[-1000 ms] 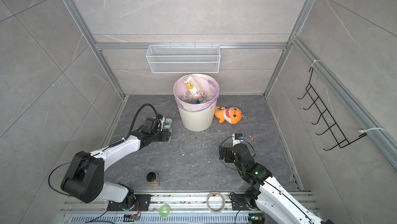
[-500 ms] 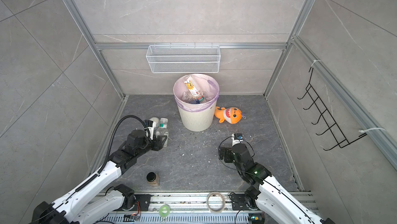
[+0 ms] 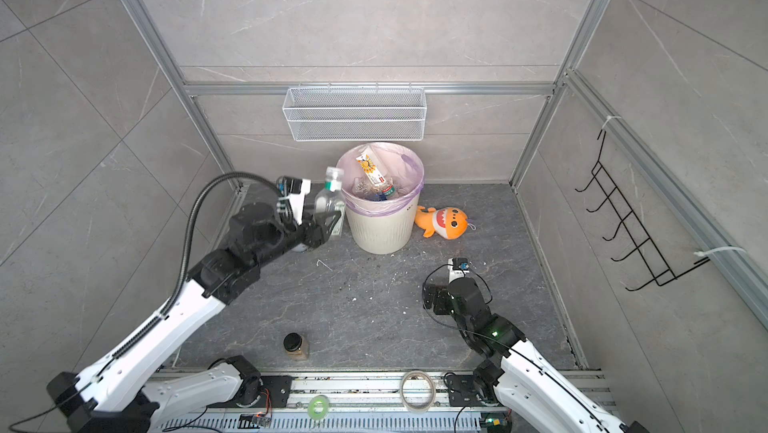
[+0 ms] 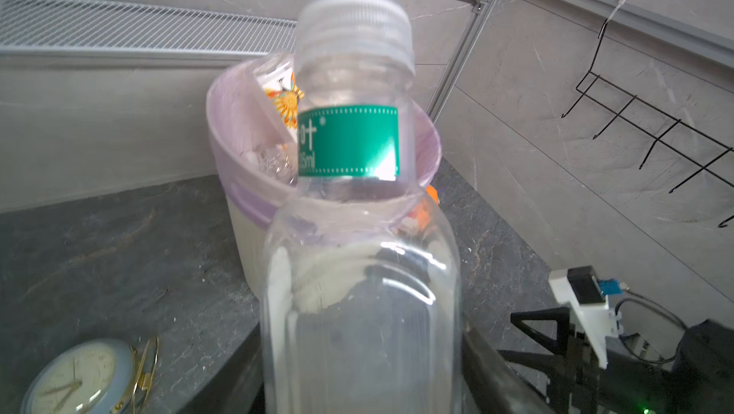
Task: Throw the plastic bottles in the bin
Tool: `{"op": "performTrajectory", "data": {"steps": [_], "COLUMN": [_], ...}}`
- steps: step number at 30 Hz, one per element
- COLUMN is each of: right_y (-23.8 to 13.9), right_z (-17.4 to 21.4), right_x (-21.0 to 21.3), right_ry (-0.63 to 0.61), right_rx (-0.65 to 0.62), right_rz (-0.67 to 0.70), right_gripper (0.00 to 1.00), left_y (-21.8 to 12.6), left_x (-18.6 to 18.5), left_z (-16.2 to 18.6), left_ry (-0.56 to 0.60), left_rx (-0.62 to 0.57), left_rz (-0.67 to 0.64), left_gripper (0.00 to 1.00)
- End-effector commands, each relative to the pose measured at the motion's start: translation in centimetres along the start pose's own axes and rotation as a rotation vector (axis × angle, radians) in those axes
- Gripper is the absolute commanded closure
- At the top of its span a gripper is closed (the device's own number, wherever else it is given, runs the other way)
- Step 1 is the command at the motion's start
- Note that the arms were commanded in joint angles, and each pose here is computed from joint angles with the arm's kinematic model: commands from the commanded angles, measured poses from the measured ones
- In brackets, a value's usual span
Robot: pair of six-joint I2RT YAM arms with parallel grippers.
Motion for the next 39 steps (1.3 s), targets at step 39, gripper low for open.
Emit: {"op": "performTrajectory", "data": {"steps": [39], "right_y": [-0.2], "right_z": [-0.2], "right_x": [-0.2], "right_ry": [0.009], "right_rx": [-0.014], "right_rz": [0.042], "right_gripper": [0.0], "left_y": [-1.1], "left_x": [6.9], "left_z": [-2.1], "left_ry": [-0.071], "left_rx": [-0.118], "left_rz": [-0.205], "left_gripper": [0.0]}}
Point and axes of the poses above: each gripper's point midway between its finger pads, its own y axis out along the fingers, its own x axis along the line the jaws close on, z = x × y, the point moved 9 cm from there along -y, back along the fingers, and after that the axes turned 12 degrees about -y, right-handed, at the moved point
